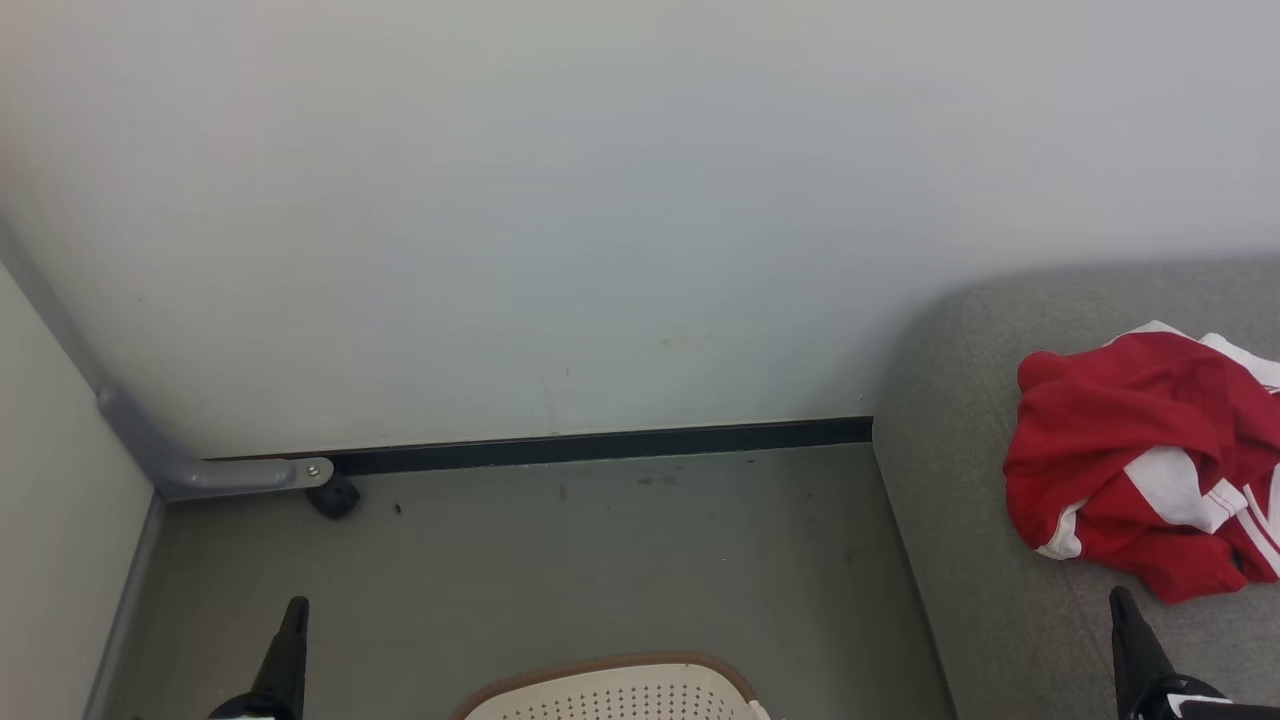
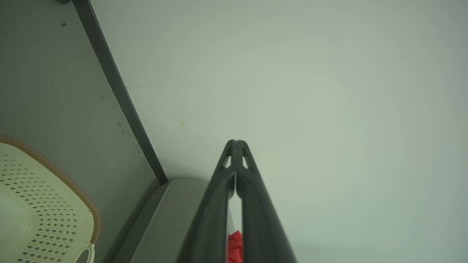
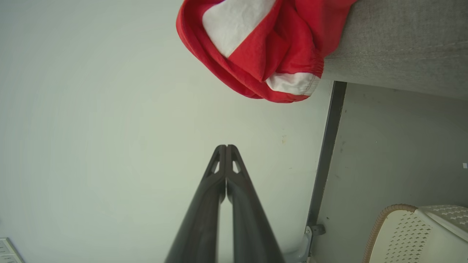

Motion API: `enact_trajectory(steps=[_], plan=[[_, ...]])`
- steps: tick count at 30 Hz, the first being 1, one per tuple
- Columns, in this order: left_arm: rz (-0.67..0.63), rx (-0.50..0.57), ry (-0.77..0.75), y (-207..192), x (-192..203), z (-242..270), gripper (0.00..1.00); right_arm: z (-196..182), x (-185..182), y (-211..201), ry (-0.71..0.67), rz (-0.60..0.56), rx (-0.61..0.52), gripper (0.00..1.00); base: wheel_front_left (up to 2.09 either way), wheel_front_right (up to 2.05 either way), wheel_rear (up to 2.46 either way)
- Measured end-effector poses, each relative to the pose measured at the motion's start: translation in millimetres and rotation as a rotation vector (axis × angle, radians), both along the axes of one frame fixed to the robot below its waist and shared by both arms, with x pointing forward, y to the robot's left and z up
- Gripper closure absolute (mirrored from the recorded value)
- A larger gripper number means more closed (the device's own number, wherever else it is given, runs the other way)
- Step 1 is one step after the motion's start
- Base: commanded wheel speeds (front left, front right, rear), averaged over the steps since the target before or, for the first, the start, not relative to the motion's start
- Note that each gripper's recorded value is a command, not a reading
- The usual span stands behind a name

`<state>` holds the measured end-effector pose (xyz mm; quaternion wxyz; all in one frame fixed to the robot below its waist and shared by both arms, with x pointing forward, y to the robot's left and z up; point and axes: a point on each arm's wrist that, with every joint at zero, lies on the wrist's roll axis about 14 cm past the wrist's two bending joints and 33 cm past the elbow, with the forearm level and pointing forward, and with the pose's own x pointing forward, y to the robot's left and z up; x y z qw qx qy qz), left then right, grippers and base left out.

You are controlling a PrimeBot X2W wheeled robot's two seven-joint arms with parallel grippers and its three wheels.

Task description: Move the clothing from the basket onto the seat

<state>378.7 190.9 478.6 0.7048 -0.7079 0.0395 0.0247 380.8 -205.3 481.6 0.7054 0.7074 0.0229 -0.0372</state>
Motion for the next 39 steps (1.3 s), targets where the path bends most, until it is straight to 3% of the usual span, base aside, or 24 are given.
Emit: enact_trajectory(steps=[39], plan=[[0.0, 0.0, 0.0, -0.1, 0.0, -0.1, 1.0, 0.4, 0.1, 0.1, -0.002, 0.0, 0.0, 1.0, 0.0, 0.0, 0.0]])
